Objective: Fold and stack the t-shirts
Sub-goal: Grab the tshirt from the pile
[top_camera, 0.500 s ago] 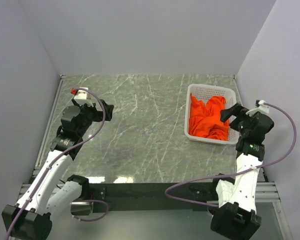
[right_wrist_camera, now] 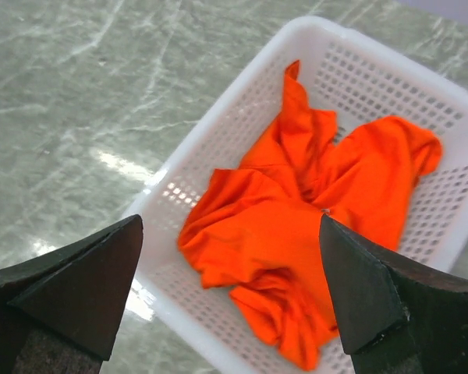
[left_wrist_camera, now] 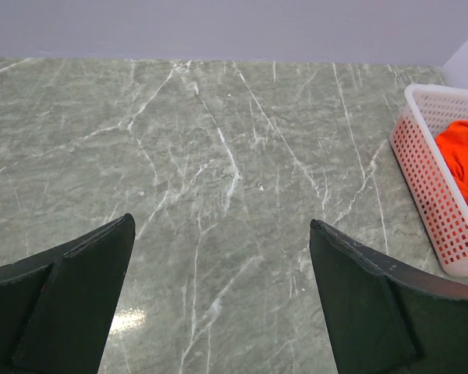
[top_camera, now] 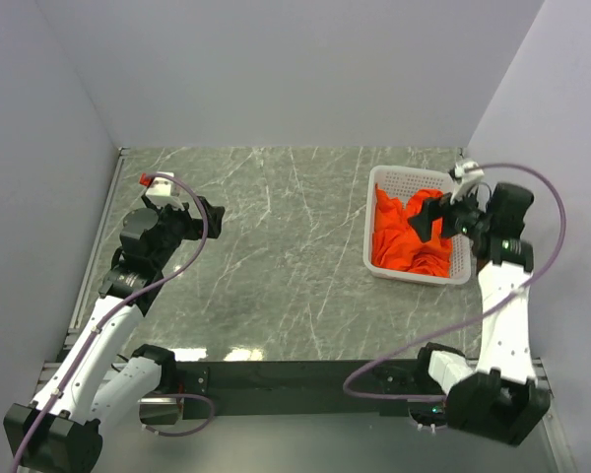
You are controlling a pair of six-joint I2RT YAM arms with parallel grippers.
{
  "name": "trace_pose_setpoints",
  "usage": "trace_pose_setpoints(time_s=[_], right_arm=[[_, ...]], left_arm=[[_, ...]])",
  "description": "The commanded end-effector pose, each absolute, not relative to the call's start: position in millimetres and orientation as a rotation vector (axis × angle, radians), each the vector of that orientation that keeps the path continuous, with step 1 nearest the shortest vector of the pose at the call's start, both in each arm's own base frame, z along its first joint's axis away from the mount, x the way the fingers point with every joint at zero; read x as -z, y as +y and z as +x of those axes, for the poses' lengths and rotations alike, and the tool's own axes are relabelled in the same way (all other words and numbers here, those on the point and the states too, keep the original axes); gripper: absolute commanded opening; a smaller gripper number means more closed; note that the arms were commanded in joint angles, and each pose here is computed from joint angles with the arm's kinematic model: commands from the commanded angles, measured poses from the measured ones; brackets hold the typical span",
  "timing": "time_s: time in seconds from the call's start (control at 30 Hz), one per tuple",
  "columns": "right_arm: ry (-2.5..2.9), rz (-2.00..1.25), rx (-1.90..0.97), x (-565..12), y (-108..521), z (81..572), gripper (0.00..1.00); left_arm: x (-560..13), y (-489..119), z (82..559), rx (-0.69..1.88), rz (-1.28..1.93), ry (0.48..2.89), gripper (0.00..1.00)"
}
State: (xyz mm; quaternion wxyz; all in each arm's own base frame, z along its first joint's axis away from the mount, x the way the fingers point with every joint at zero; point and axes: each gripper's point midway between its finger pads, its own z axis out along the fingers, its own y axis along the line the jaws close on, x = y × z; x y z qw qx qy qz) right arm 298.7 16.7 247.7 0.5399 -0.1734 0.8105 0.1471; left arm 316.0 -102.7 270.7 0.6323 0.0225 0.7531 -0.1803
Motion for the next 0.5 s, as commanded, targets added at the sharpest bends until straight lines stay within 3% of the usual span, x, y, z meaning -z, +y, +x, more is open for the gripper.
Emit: trace_pose_setpoints(time_s=[0.0,0.2,0.47], right_arm=[[2.105,-0.494,-0.337,-232,9,310,1.0],[2.298,-0.416,-0.117,-193,-11,344,1.0],[2.499,-0.373,0.076,-139,-48,348,0.91]], left_arm=[[-282,-103,315,0.41,0.075,1.68,0.99],[-283,-102,315,0.403,0.075,1.677,0.99],[-284,-104,314,0.41,0.081,1.672,0.99]])
